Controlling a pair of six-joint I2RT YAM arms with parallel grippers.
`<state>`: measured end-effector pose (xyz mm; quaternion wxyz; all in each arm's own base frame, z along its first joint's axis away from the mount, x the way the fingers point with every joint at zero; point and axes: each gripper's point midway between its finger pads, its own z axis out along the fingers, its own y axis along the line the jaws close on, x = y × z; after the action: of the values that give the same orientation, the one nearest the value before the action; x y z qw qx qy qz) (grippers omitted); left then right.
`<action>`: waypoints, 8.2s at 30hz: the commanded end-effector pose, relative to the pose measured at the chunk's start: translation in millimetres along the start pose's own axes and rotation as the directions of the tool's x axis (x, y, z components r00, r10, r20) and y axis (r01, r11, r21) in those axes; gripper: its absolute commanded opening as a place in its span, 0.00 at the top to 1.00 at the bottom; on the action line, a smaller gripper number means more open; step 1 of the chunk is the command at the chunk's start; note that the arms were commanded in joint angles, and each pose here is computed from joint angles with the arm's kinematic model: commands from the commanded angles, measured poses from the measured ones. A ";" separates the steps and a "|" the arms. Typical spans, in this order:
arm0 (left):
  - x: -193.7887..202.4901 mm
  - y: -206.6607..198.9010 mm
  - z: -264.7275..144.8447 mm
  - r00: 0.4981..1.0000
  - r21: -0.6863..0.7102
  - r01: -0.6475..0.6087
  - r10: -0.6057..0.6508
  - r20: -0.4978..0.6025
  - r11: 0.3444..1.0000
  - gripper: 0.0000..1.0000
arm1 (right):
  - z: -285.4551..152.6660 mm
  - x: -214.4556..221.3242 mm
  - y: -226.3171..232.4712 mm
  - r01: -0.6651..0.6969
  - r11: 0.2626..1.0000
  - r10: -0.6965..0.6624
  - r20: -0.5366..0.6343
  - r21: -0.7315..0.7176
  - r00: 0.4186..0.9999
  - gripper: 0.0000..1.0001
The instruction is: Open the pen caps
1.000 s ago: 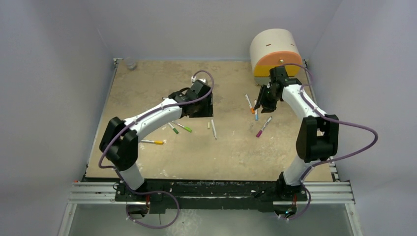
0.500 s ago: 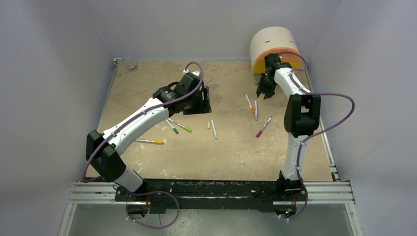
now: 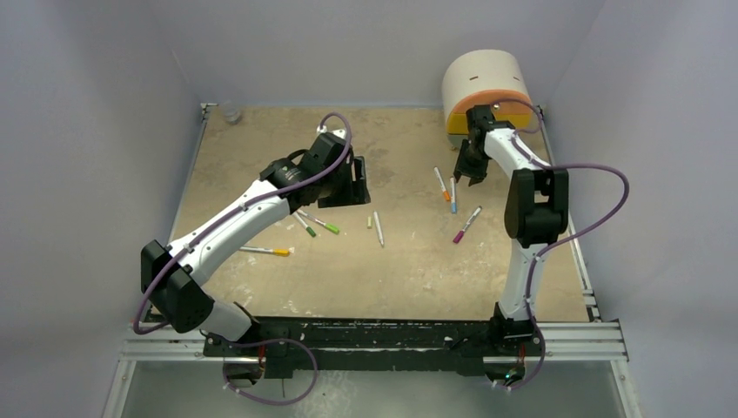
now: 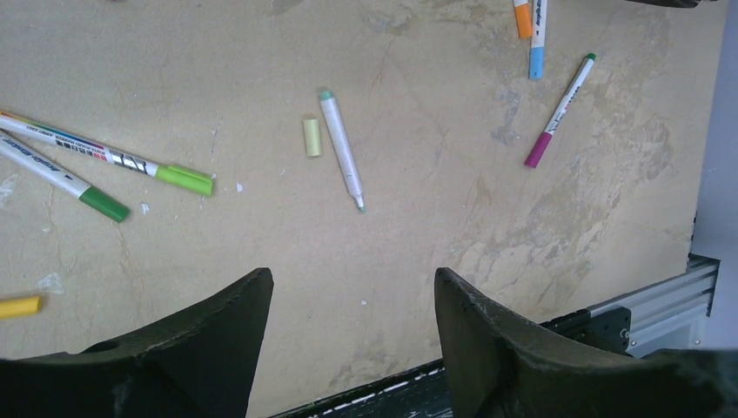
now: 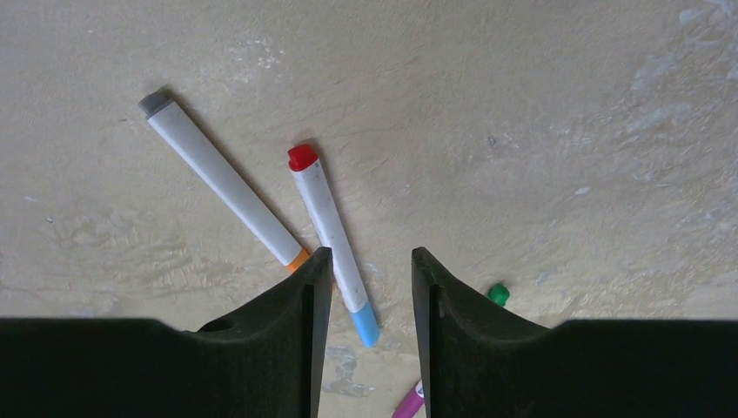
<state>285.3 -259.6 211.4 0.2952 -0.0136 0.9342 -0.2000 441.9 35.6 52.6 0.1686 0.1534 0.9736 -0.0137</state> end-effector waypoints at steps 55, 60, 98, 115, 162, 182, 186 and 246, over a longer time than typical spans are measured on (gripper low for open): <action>0.5 -6.5 -16.8 1.000 0.056 0.015 -0.016 0.003 0.998 0.29 | 1.8 56.4 18.5 0.132 0.991 -0.131 -0.021 0.037 0.991 0.92; -1.8 -21.0 -20.2 1.000 0.126 -0.002 0.001 0.003 0.992 0.29 | -49.9 31.5 28.8 0.135 0.990 -0.133 0.075 -0.033 0.988 0.96; -39.8 -152.5 -57.7 0.987 0.724 0.073 -0.153 0.046 0.686 0.40 | -330.3 87.0 171.0 0.007 0.246 -0.032 -0.001 -0.969 0.999 0.99; -30.9 -149.7 -46.6 0.986 0.713 0.120 -0.167 -0.004 0.691 1.00 | -321.0 95.2 165.6 -0.018 0.275 -0.016 -0.023 -0.961 1.000 0.80; 91.2 -73.6 -113.4 0.980 0.503 0.133 -0.035 -0.198 0.854 1.00 | -284.2 -35.4 158.0 0.095 0.460 0.078 0.146 -0.883 0.986 1.00; 46.5 30.7 -19.5 0.985 -0.070 0.163 -0.166 -0.052 0.984 1.00 | -133.5 150.8 143.8 0.370 0.775 -0.404 0.049 -0.512 0.913 1.00; 41.5 30.0 -18.5 0.984 -0.058 0.166 -0.169 -0.054 0.984 1.00 | -114.7 159.8 153.6 0.381 0.776 -0.426 0.028 -0.504 0.904 1.00; 45.8 27.6 -4.2 0.985 -0.026 0.156 -0.158 -0.072 0.987 1.00 | -75.4 194.8 175.4 0.382 0.815 -0.458 -0.080 -0.436 0.886 0.71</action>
<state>234.9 -230.5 176.0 0.2306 -0.0900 0.9482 -0.1991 295.7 265.5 35.6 0.0876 -0.1088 0.9769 0.1617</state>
